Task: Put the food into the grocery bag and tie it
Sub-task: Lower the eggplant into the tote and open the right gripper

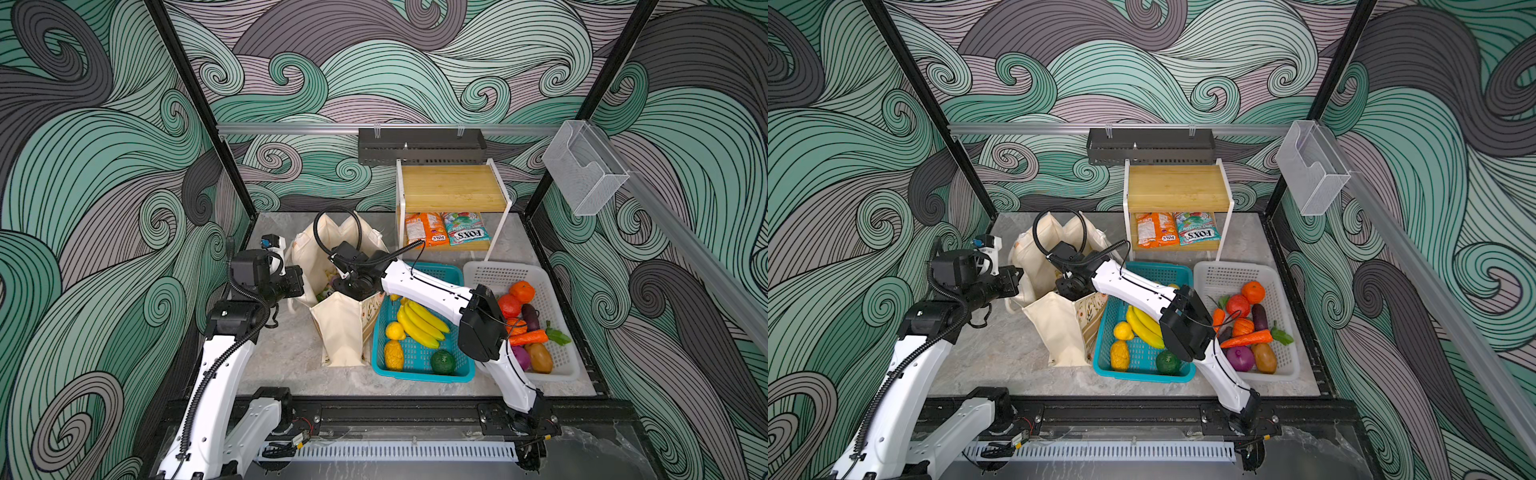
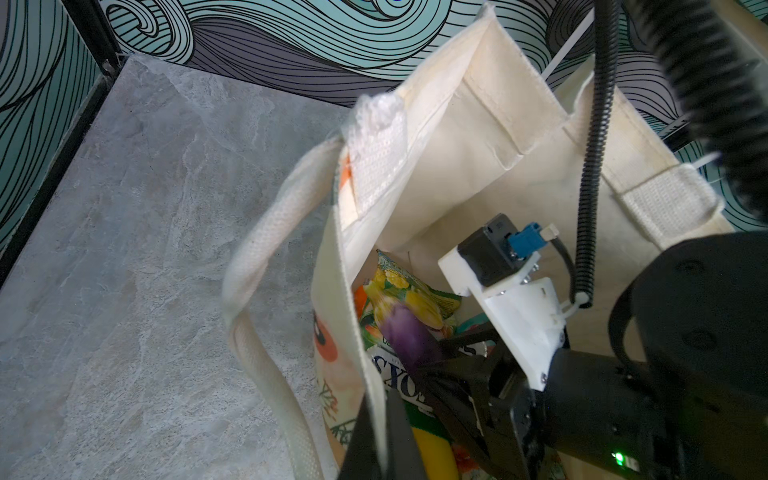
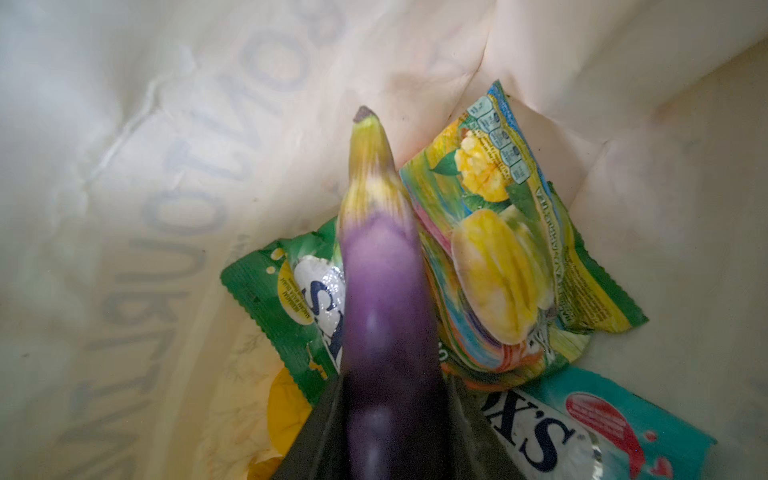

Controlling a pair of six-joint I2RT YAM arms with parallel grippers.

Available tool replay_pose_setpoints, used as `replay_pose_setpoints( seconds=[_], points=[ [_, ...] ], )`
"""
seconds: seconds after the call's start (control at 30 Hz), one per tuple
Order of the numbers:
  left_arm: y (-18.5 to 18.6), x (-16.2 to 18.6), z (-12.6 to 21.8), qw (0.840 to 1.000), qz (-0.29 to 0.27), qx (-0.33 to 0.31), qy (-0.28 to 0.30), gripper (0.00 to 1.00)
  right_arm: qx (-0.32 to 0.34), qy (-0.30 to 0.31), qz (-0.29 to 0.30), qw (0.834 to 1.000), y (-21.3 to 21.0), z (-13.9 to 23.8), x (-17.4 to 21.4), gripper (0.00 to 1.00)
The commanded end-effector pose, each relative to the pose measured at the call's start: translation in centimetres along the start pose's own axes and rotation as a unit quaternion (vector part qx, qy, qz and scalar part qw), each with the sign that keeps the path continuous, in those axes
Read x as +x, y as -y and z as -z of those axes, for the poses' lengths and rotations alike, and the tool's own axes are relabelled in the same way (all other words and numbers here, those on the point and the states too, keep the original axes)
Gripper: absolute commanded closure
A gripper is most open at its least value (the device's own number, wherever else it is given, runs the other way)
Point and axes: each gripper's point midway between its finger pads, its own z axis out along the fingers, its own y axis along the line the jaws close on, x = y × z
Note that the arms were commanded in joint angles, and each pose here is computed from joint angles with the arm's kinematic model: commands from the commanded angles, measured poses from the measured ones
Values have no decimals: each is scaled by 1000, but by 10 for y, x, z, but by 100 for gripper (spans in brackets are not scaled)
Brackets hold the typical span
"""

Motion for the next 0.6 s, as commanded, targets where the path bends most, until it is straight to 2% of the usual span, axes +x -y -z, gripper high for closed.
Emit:
replay_pose_setpoints(
  seconds=[0.0,0.23,0.33,0.43,0.5,0.57],
  points=[
    [0,12,0,1000,0,7,-21,100,7,-15,-2,1000,0,-7,7,67],
    [1,12,0,1000,0,8,-21,100,1,-9,5,1000,-3,-2,1,54],
    [1,12,-1,1000,1,8,-22,100,-9,0,9,1000,-8,12,-8,34],
    [1,13,-1,1000,1,9,-24,100,-31,18,8,999,-17,33,-19,21],
    [1,12,-1,1000,0,10,-22,100,-46,33,2,998,-24,50,-27,8],
    [1,13,-1,1000,0,8,-23,100,-55,48,1,997,-28,66,-34,3]
  ],
)
